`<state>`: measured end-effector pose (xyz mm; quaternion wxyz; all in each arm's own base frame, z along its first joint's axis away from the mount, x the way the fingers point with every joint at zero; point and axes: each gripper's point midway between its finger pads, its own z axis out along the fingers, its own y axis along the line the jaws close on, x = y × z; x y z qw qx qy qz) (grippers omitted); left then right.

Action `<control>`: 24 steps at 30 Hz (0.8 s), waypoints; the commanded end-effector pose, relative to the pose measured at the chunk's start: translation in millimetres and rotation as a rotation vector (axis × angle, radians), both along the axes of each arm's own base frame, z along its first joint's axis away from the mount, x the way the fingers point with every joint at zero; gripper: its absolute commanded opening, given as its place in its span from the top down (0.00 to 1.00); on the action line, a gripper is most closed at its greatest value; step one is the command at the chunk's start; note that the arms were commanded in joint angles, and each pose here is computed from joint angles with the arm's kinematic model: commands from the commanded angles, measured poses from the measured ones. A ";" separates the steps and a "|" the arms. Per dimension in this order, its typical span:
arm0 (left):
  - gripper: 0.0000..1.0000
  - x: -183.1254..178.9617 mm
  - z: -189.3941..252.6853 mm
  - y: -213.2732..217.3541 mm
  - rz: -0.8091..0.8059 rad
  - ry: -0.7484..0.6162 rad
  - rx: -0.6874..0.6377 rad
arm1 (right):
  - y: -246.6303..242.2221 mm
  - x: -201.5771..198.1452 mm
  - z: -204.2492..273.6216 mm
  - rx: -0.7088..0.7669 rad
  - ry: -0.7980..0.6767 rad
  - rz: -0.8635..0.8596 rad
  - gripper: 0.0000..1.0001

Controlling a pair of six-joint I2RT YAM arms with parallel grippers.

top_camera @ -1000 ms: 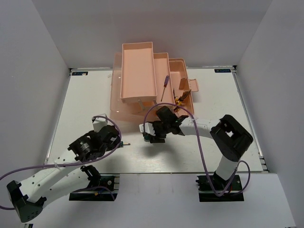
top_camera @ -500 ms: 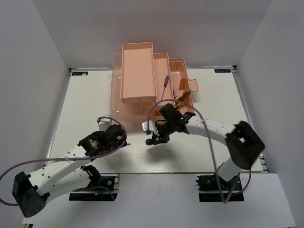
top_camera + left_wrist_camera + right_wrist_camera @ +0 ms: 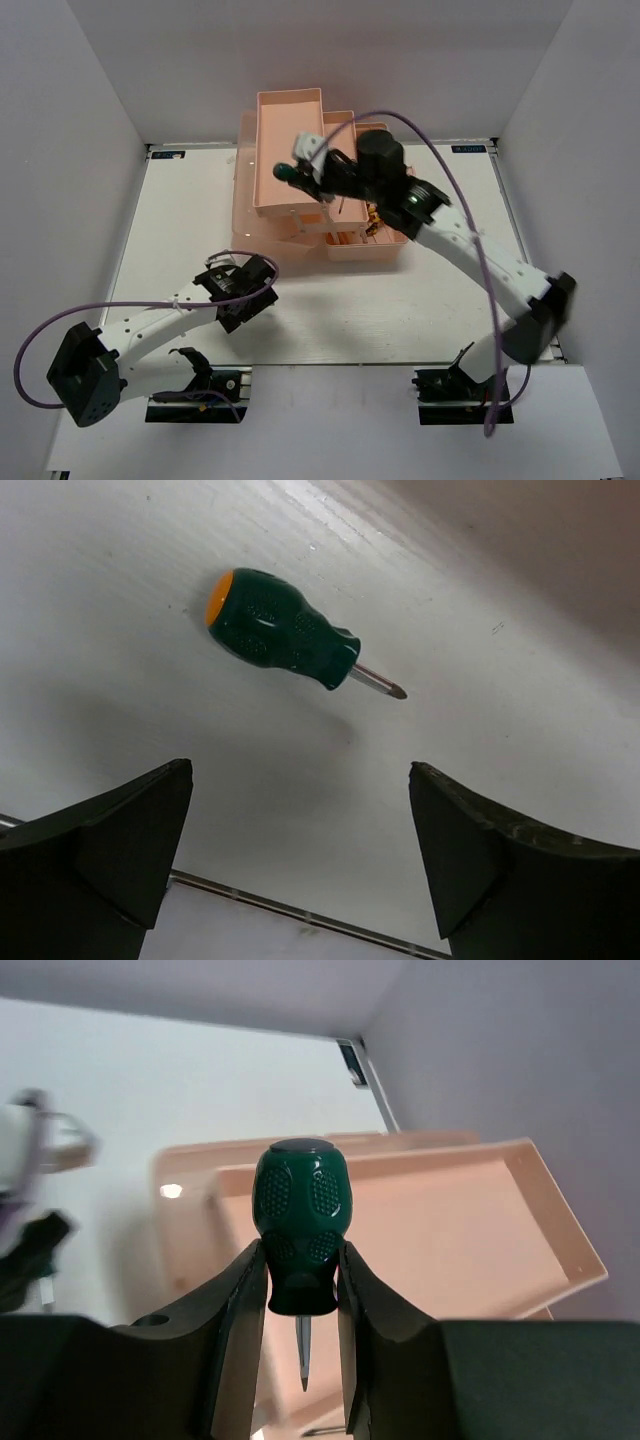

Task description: Sort the tools into containers

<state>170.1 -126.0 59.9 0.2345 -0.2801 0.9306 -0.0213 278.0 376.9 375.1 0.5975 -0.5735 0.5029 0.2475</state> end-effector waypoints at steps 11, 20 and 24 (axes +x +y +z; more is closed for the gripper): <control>0.01 16.5 5.4 1.8 0.330 -0.047 -0.103 | 41.3 128.0 -39.3 -0.131 0.077 -0.277 0.43; 0.02 26.7 -20.2 13.6 0.407 -0.052 -0.038 | -17.5 76.2 -35.3 -0.024 0.218 -0.244 0.39; 0.09 39.8 -31.6 20.3 0.447 -0.088 -0.031 | -49.5 52.4 -53.3 -0.038 0.251 -0.241 0.39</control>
